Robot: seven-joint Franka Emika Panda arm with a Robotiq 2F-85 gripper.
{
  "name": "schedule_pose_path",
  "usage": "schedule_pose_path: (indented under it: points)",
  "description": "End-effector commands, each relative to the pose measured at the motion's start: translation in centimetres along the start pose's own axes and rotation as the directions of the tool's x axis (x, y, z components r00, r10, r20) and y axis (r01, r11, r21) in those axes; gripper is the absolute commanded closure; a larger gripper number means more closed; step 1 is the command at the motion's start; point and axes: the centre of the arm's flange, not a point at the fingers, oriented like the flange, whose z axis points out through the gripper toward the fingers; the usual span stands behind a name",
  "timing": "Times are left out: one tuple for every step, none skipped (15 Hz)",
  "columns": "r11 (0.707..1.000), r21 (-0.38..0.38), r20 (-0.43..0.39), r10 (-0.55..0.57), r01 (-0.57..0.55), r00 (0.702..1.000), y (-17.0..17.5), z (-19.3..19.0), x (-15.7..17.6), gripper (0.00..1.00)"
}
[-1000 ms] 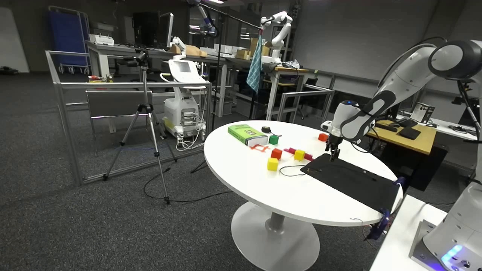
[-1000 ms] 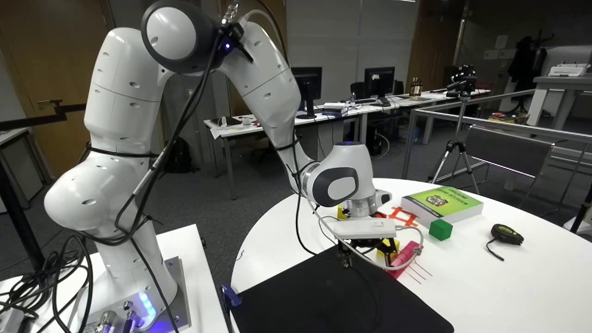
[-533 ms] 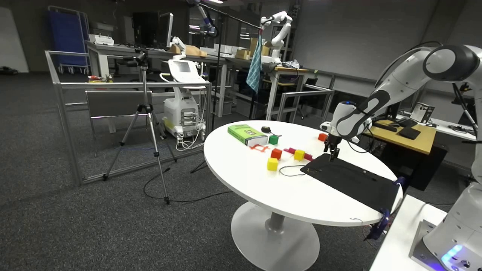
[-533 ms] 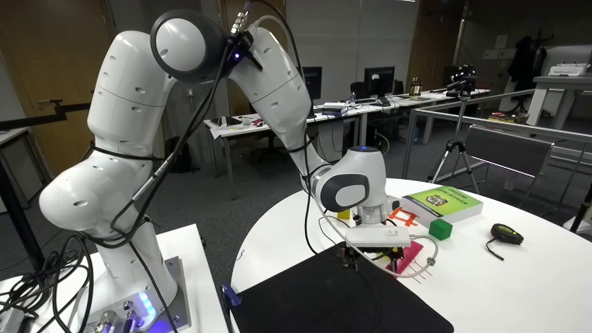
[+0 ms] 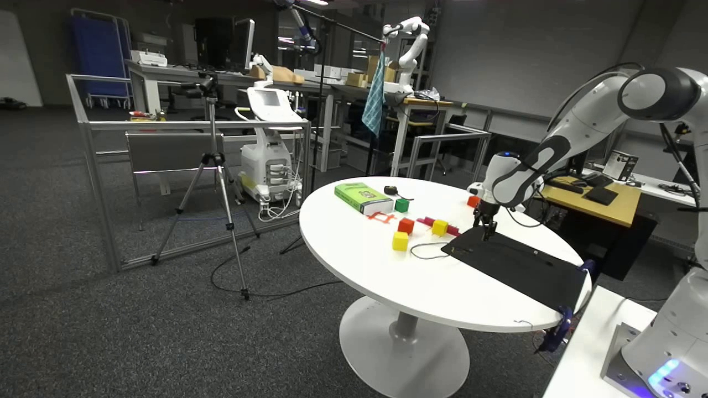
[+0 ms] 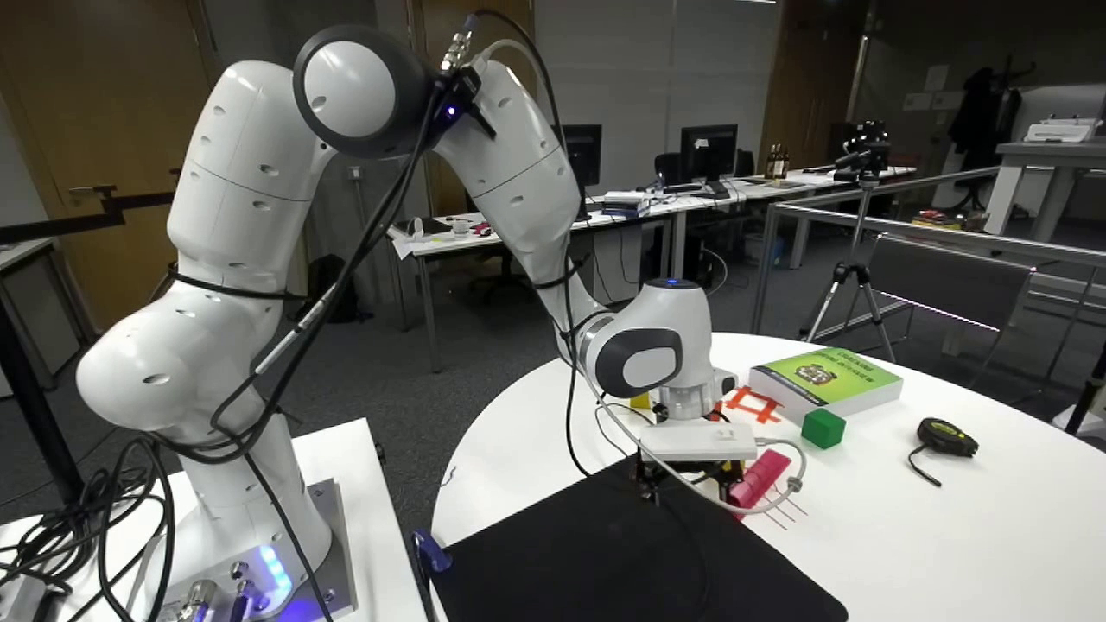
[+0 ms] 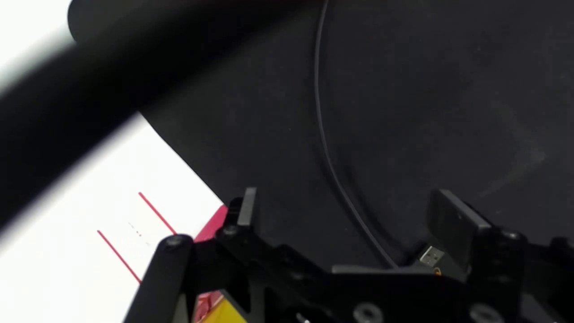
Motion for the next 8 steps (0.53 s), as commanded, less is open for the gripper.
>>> schedule_pose_path:
  points:
    - [0.997, -0.023, -0.008, -0.068, 0.068, 0.998, -0.1, 0.6, 0.5, 0.0]
    - [0.997, -0.024, -0.011, -0.078, 0.077, 0.997, -0.1, 0.7, 0.7, 0.0]
    - [0.995, -0.026, -0.013, -0.092, 0.091, 0.996, 0.0, 0.8, 0.8, 0.0]
    - [0.993, -0.03, -0.016, -0.111, 0.111, 0.994, 0.2, 0.9, 0.8, 0.0]
    - [0.99, -0.037, -0.021, -0.139, 0.138, 0.99, 0.4, 1.0, 0.6, 0.0]
    - [0.987, -0.04, -0.026, -0.157, 0.155, 0.987, 0.5, 1.0, 0.4, 0.0]
    - [0.983, -0.045, -0.03, -0.177, 0.176, 0.984, 0.7, 1.0, 0.2, 0.0]
    - [0.981, -0.047, -0.033, -0.192, 0.19, 0.981, 1.0, 1.0, -0.1, 0.0]
